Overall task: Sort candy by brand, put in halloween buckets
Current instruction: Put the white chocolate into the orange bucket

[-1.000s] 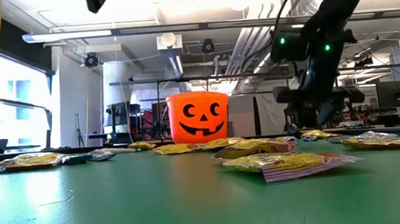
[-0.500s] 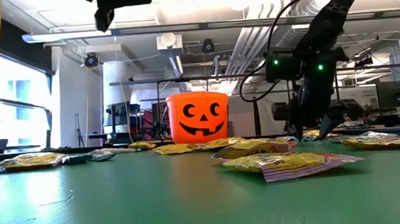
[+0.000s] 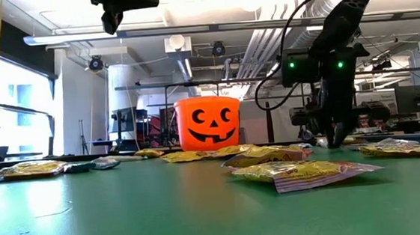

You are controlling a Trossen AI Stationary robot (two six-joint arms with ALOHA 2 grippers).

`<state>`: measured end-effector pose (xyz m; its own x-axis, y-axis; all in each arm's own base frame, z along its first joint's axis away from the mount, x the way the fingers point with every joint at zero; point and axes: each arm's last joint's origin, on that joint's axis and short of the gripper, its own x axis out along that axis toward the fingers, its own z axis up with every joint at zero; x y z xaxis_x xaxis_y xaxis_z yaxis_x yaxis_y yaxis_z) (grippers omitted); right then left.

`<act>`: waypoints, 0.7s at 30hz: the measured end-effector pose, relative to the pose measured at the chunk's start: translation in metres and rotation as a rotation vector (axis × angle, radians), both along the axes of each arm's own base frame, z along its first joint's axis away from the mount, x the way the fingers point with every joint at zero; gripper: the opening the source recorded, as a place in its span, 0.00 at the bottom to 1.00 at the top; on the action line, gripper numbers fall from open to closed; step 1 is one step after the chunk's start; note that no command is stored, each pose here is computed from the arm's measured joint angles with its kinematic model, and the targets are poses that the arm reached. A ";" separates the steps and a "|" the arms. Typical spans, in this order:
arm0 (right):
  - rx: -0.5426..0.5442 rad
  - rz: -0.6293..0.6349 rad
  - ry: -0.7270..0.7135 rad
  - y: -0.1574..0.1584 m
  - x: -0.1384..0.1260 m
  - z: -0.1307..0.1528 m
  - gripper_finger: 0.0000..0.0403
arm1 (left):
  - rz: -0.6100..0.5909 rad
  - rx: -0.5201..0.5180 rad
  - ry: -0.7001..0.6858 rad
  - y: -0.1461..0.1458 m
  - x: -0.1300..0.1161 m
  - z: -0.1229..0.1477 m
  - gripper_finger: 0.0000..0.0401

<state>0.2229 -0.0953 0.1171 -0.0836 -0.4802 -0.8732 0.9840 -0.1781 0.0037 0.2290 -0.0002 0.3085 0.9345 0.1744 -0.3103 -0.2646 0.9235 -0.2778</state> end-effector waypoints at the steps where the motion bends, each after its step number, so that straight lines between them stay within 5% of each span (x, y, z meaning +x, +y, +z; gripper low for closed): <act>1: 0.013 0.030 0.010 0.001 0.001 0.003 0.03 | 0.000 -0.001 0.001 0.000 0.000 0.000 0.00; 14: 0.055 0.307 -0.137 0.008 0.006 0.049 0.00 | 0.057 0.010 -0.005 0.002 0.000 0.000 0.00; 21: -0.037 0.438 -0.326 0.017 0.009 0.082 0.00 | 0.097 0.023 -0.011 0.003 -0.001 0.001 0.00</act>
<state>0.2322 -0.0778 0.1995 0.4035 -0.4403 -0.8021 0.9128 0.2542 0.3196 0.2278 0.0026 0.3099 0.9164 0.2709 -0.2947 -0.3497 0.9001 -0.2598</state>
